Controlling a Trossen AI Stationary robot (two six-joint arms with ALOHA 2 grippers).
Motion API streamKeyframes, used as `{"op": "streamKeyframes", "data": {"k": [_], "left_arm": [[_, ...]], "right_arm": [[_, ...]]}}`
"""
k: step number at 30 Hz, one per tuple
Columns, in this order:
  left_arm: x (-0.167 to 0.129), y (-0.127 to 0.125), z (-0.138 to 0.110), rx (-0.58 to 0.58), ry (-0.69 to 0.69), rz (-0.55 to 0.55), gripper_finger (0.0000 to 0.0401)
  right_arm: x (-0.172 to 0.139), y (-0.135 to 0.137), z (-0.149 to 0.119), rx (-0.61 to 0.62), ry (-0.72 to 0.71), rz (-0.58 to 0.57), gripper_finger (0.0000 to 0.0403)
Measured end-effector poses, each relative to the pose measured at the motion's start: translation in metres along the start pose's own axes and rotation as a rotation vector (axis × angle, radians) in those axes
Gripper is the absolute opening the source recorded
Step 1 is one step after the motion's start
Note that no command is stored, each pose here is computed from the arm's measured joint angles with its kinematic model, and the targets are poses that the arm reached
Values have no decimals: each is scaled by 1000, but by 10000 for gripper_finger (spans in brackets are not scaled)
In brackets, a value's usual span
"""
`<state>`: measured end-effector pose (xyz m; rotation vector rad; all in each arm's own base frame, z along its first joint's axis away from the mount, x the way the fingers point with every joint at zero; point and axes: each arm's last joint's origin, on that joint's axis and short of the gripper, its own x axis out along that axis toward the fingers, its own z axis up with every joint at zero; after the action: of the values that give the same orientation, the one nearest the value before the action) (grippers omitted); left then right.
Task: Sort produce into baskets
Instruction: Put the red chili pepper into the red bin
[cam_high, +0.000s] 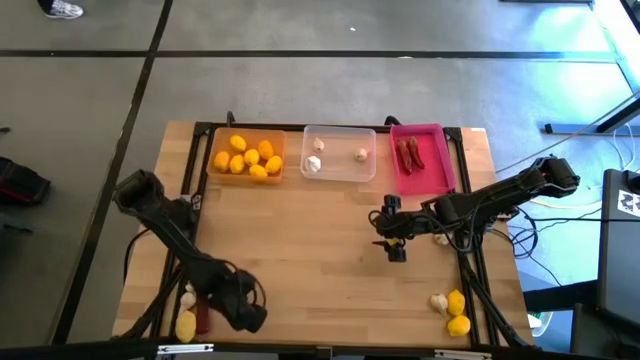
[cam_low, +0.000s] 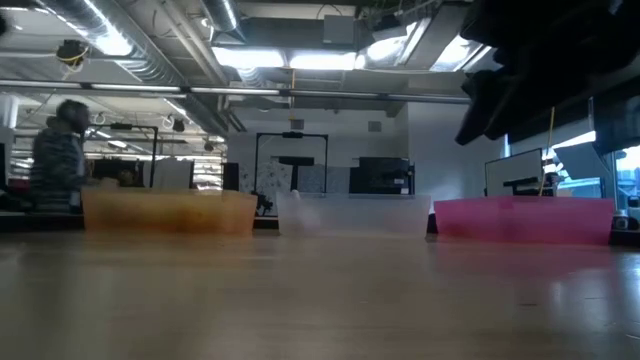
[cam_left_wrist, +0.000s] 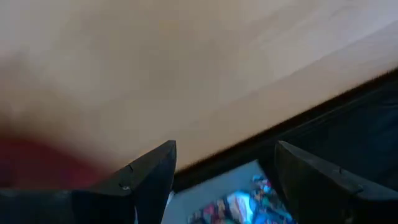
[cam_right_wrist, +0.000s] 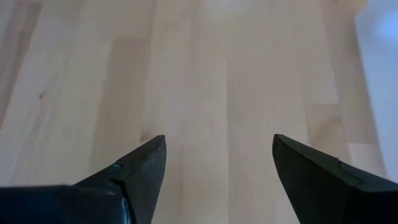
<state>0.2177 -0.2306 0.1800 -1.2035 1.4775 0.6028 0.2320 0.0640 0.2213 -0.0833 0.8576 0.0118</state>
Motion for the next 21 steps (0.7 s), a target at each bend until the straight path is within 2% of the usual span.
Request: {"op": "streamKeyframes", "data": {"k": [4, 10, 16, 21], "left_arm": [[2, 12, -8, -108, 40, 118, 265], [2, 31, -19, -209, 42, 278, 265], [3, 43, -30, -281, 41, 359, 265], [9, 51, -26, -286, 23, 382, 265]], "right_arm": [[0, 0, 0, 1, -3, -12, 287], [0, 0, 0, 0, -3, -12, 287], [0, 0, 0, 1, -4, -12, 287], [0, 0, 0, 1, -6, -13, 287]]}}
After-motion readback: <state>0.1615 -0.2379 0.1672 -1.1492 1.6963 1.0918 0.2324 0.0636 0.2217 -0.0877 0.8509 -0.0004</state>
